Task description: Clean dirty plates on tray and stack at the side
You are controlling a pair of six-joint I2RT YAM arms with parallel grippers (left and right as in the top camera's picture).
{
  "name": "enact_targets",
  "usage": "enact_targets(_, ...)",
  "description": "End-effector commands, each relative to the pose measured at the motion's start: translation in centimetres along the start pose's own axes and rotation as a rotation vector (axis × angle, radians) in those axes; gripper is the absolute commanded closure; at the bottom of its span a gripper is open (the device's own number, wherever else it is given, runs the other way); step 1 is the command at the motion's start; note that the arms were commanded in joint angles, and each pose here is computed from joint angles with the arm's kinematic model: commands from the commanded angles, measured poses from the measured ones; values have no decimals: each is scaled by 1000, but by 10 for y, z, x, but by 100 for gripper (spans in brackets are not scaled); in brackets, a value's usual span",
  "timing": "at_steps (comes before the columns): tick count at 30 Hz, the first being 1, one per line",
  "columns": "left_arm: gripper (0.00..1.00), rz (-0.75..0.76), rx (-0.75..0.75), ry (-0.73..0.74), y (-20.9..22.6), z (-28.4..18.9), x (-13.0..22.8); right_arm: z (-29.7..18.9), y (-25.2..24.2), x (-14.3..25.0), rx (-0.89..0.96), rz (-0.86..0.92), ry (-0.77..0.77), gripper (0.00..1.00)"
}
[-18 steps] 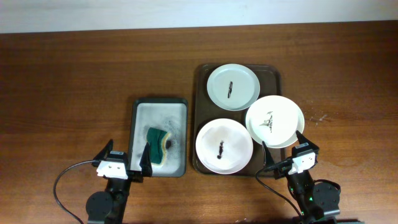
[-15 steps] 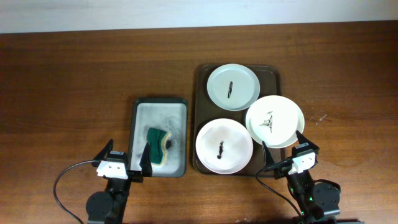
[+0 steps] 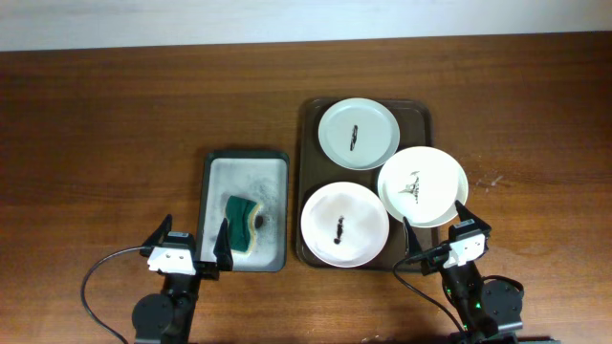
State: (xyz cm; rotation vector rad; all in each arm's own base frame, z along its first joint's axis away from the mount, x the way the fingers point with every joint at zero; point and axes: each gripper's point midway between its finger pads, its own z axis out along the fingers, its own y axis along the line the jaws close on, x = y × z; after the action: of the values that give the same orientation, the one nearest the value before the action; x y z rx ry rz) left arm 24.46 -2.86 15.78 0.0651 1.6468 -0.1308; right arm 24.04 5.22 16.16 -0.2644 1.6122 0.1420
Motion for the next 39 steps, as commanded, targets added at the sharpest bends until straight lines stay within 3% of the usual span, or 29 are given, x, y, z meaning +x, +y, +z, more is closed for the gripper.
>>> enact_targets(1, 0, 17, 4, 7, 0, 0, 2, 0, 0, 2, 0, 5, 3, 1)
enact_targets(10, 0, 17, 16, 6, -2, 0, 2, 0, 1, 2, 0, 7, 2, 1)
enact_targets(17, 0, 26, 167, -60, -29, -3, -15, -2, 22, -15, -129, -5, -70, 1)
enact_targets(20, 0, 35, 249, -108, -43, -10, -36, -6, 28, -26, -165, -9, -84, 1)
enact_targets(22, 1, 48, 343, -156, -60, -24, -68, -15, 31, -49, -189, -10, -92, 1)
enact_targets(24, 0, 42, 343, -126, -61, -31, -88, -25, 29, -67, -177, 1, -55, 1)
enact_targets(28, 1, -1, 346, 70, -64, -29, -110, -37, 28, -82, -184, 59, 184, 1)
enact_targets(31, 1, -67, 396, 331, -73, -15, -112, -33, 28, -76, -196, 161, 487, 1)
enact_targets(36, 1, -150, 383, 654, -74, 9, -99, -6, 50, -58, -320, 360, 835, 1)
enact_targets(39, 1, -236, 476, 805, -90, 13, -78, 13, 70, -22, -422, 499, 1037, 1)
